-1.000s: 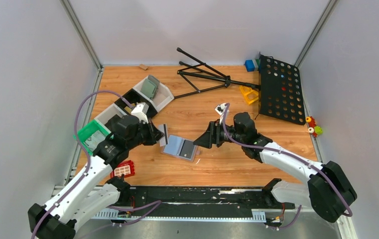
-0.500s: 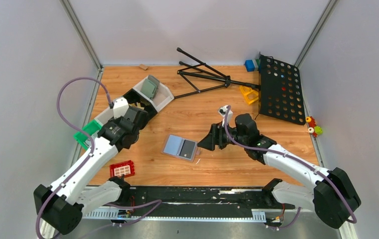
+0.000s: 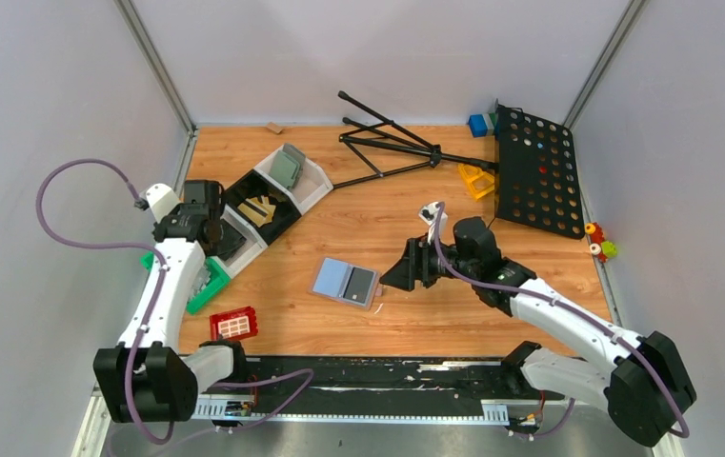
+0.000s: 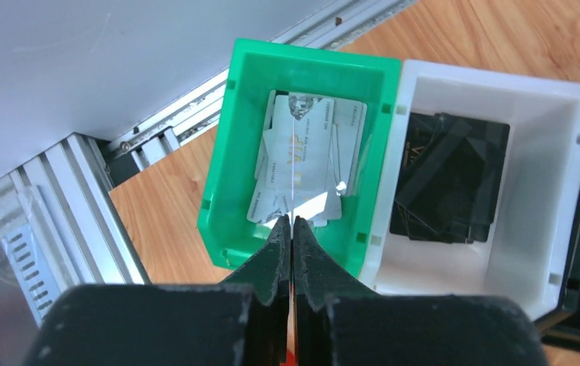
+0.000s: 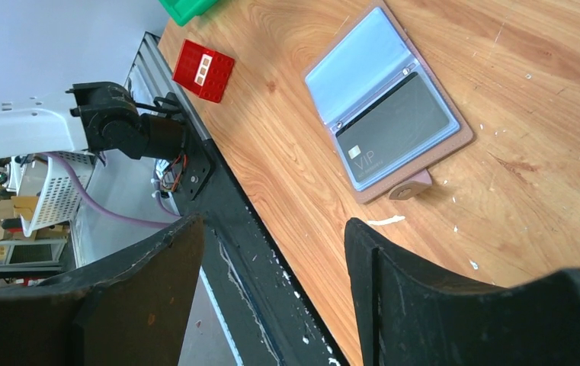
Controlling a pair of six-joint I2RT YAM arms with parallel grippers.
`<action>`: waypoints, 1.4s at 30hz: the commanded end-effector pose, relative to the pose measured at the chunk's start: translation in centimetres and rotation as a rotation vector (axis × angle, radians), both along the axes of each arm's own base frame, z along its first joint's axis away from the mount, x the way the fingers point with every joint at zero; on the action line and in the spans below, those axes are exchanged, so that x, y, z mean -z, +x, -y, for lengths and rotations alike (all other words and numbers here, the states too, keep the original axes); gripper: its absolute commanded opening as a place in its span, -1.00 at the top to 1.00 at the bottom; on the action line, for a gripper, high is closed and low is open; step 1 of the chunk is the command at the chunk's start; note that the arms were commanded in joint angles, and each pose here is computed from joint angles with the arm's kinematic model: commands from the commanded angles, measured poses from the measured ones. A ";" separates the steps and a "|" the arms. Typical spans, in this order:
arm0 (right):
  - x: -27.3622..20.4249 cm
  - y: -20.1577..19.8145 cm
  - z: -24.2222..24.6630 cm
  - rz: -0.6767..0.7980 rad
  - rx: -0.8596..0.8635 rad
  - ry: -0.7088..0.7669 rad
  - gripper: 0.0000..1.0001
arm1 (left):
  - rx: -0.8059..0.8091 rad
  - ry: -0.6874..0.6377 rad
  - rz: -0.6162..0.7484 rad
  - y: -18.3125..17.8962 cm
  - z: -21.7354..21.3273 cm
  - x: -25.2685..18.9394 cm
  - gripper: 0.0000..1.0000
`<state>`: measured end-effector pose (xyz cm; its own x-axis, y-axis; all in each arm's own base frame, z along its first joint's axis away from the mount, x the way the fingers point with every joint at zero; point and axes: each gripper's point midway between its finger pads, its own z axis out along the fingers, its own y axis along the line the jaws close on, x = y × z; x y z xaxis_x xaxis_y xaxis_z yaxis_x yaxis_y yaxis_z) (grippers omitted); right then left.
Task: Take the credit cards out of the card holder
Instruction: Place the credit card in the storage box, then pick up the card holder from the center of the board.
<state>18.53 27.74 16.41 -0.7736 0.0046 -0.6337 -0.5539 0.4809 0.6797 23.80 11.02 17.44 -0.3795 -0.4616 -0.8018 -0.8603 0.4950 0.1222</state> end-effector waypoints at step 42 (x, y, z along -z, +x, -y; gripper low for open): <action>4.5 1.3 4.6 -0.086 0.270 -0.235 -0.84 | 1.180 -0.694 0.308 0.7 23.7 -0.8 -1.00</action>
